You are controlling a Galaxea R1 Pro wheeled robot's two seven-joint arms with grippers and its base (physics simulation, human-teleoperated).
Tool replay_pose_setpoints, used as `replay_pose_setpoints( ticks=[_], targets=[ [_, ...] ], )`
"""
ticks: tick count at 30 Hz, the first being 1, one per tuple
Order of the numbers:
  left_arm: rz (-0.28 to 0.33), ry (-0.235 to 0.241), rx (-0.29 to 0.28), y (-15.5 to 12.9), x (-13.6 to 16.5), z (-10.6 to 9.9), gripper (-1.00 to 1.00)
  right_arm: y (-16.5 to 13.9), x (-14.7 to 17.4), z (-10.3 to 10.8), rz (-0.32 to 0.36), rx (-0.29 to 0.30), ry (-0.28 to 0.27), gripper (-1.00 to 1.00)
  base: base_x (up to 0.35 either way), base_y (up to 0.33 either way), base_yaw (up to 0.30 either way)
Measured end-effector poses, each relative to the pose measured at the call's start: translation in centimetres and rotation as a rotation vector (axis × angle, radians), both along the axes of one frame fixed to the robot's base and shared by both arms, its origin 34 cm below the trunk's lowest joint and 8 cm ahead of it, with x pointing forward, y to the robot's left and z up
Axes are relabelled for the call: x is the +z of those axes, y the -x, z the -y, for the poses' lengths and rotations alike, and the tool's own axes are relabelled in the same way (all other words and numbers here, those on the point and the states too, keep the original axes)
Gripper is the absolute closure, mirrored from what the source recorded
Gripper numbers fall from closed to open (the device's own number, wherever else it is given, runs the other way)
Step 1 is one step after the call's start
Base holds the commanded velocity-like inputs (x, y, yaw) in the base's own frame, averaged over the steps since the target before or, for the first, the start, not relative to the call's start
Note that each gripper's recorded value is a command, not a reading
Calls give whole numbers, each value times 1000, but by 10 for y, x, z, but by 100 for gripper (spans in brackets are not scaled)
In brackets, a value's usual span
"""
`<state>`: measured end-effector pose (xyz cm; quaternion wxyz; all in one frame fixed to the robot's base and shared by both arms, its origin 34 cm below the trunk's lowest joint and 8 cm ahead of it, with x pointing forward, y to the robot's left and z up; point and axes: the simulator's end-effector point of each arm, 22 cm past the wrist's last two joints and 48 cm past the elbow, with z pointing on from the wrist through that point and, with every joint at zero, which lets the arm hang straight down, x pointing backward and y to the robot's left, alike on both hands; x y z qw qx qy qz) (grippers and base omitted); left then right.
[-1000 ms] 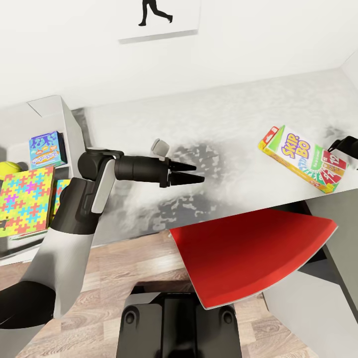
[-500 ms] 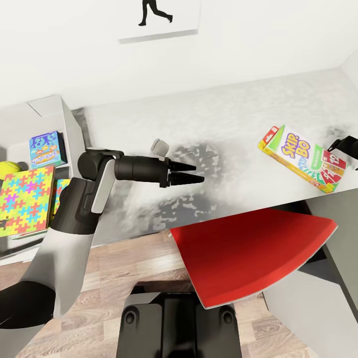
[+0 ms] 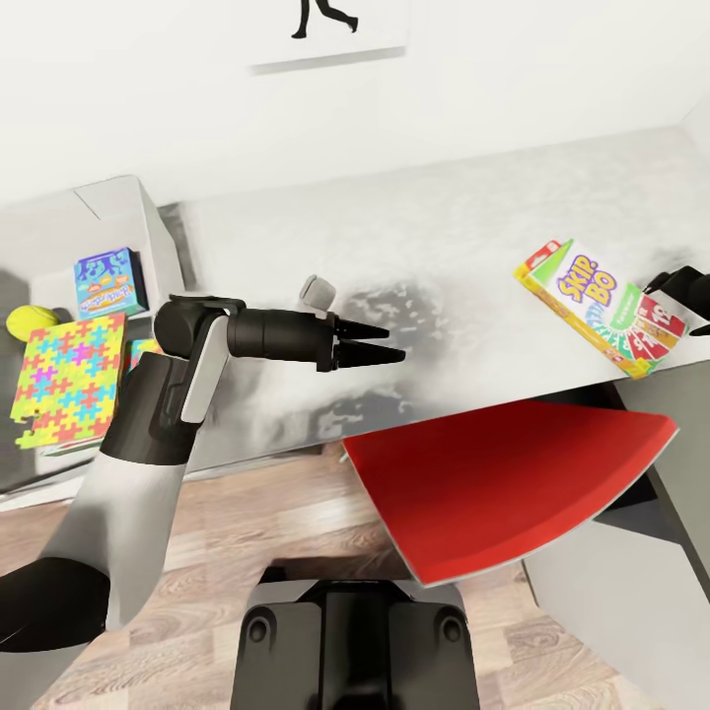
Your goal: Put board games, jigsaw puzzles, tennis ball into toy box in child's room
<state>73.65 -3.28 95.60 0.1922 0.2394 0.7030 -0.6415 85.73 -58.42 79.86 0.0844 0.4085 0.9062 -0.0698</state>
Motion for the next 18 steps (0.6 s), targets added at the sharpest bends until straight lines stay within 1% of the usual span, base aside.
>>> replay_pose_setpoints(
  ticks=[2, 8, 13, 18],
  targets=[
    [0, 0, 0, 0, 0, 0, -100, 0, 0, -1, 2, -1, -3, -100, -48, 166, 0],
    [0, 1, 0, 0, 0, 0, -100, 0, 0, -1, 2, -1, -4, -100, -14, 81, 0],
    [0, 0, 1, 0, 0, 0, -100, 0, 0, -1, 2, -1, -2, -100, -2, 185, 0],
    [0, 2, 0, 0, 0, 0, -100, 0, 0, -1, 2, -1, -3, -100, -2, 54, 0]
  ],
)
